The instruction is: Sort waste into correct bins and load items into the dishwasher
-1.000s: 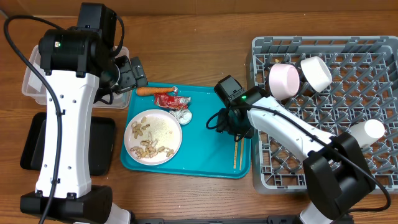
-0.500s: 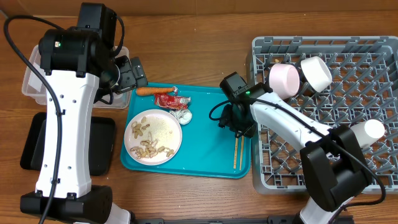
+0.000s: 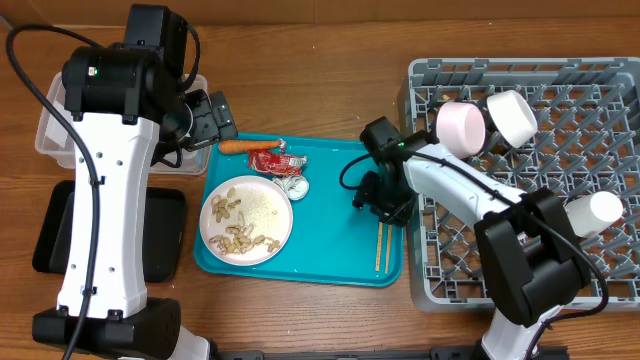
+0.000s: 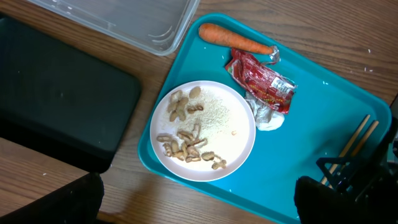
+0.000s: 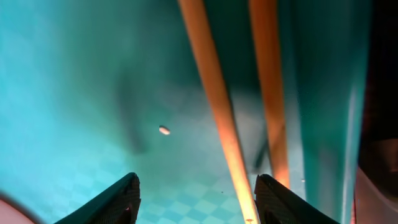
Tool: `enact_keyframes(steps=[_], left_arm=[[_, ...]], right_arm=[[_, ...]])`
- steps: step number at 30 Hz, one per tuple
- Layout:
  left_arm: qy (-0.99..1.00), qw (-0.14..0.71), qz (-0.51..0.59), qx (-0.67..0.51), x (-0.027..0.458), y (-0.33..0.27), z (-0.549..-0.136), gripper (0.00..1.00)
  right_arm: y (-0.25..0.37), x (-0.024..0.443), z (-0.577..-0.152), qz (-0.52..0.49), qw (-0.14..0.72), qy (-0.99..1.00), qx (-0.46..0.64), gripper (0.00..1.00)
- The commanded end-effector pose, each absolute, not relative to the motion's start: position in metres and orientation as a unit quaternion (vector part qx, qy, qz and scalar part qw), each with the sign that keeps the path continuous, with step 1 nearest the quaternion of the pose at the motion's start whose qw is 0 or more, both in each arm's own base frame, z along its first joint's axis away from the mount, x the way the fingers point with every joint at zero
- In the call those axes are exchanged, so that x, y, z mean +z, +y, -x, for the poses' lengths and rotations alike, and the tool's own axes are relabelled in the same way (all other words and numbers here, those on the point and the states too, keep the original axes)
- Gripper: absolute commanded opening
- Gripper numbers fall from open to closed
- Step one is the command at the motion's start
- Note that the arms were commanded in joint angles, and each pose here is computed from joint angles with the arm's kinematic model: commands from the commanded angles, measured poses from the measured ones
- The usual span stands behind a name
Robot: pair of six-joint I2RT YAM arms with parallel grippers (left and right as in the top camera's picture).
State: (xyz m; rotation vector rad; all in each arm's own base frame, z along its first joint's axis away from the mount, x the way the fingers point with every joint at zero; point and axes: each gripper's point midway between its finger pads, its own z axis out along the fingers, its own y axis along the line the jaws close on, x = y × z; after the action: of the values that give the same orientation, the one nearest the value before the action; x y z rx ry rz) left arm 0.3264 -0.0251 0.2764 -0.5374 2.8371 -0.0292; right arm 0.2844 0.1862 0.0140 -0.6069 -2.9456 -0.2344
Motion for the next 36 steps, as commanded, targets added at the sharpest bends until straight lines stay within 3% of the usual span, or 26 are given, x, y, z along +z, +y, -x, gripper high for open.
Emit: enact_keyframes(steps=[1,6,9,17,20,22,24,29,32,33,36], left_arm=[[0.973,0.131,0.192,-0.011,0.278,-0.025,-0.329,1.0],[0.973,0.131,0.191,-0.011,0.278,-0.025,-0.329,1.0],[0.973,0.131,0.192,-0.011,0.278,-0.025,-0.329,1.0],[0.973,0.131,0.192,-0.011,0.278,-0.025,-0.329,1.0],[0.973,0.131,0.191,-0.011,0.278,-0.025,-0.329,1.0],[0.973,0.131,0.192,-0.011,0.278,-0.025,-0.329,1.0],[0.973,0.131,0.191,-0.011,0.278,-0.025,-0.329,1.0],[0.973,0.131,0.192,-0.011,0.278,-0.025,-0.329,1.0],[0.973,0.131,0.192,-0.011,0.278,-0.025,-0.329,1.0],[0.973,0.131,0.192,-0.011,0.278,-0.025,-0.329,1.0],[0.973,0.131,0.191,-0.011,0.278,-0.025,-0.329,1.0]], right_arm=[[0.173,0.008,-0.282,0.213,0.071,-0.973,-0.059,0.63],[0.19,0.009,-0.273,0.178,0.082,-0.977,-0.077,0.58],[0.2,0.009,-0.267,0.161,0.082,-0.981,-0.076,0.5],[0.213,0.007,-0.268,0.139,0.061,-0.985,-0.078,0.5],[0.212,0.007,-0.27,0.14,0.057,-0.985,-0.078,0.42],[0.207,0.006,-0.271,0.141,0.052,-0.987,-0.065,0.42],[0.201,0.006,-0.268,0.157,0.054,-0.985,-0.047,0.52],[0.193,0.005,-0.271,0.182,0.043,-0.982,-0.028,0.52],[0.198,0.005,-0.277,0.179,0.032,-0.983,-0.039,0.34],[0.2,0.005,-0.281,0.177,0.026,-0.983,-0.044,0.23],[0.203,0.005,-0.285,0.176,0.018,-0.983,-0.052,0.15]])
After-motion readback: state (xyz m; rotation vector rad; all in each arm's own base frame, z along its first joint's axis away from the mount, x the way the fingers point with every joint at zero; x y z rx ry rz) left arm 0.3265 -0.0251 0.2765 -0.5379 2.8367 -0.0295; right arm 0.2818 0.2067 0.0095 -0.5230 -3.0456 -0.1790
